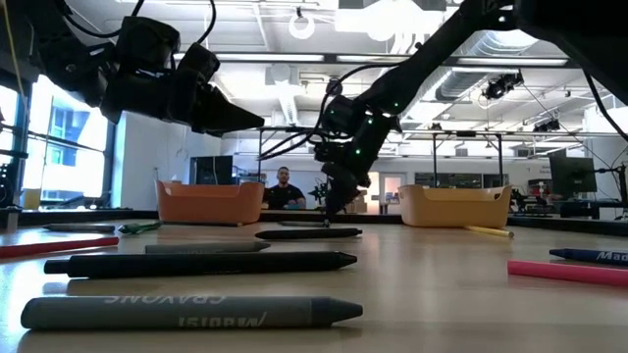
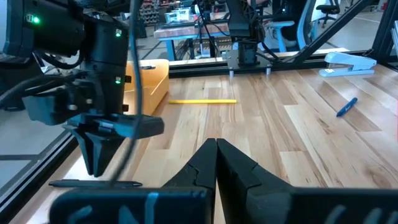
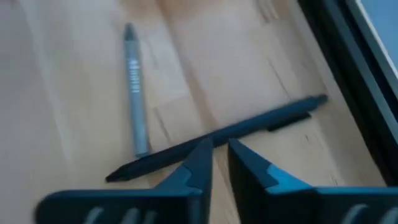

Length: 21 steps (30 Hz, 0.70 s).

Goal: Sort crayons/erasers/pens/pencils in bins
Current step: Put the black pen into the yellow bin

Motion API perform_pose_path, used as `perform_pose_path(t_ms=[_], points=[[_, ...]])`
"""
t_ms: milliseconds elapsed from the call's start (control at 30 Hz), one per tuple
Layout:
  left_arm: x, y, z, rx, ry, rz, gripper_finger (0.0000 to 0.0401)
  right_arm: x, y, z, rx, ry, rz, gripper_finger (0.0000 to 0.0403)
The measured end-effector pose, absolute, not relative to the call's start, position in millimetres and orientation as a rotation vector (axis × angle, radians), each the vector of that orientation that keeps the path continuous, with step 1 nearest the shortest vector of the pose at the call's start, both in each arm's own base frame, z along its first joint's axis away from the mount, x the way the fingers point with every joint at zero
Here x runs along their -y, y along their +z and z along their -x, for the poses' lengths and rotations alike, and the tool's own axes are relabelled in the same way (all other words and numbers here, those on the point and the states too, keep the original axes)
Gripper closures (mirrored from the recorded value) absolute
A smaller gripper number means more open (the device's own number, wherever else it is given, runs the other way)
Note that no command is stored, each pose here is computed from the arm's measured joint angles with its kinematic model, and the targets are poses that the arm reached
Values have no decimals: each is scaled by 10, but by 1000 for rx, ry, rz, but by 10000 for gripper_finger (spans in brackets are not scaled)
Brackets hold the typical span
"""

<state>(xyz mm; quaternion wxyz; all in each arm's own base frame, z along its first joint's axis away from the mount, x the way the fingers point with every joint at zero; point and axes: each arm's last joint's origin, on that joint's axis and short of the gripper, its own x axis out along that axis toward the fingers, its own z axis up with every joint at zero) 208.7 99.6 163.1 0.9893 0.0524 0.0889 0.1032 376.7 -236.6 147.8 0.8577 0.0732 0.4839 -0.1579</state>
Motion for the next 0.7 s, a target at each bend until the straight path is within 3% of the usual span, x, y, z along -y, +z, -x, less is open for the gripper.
perform_pose_path(t_ms=[200,333,500,700], points=[[-996,1631,-2087,-178,207,-105,401,2379,1482,-3784,-966,-442,-314,271],[-996,1630,-2086,-179,207,-105,401,2406,1422,-3805,-945,-475,-365,237],[-996,1623,-2085,-186,206,-102,401,2461,1335,-3765,-969,-500,-400,249],[-995,1621,-2085,-188,206,-101,401,2539,1321,-3677,-1014,-525,-375,309]])
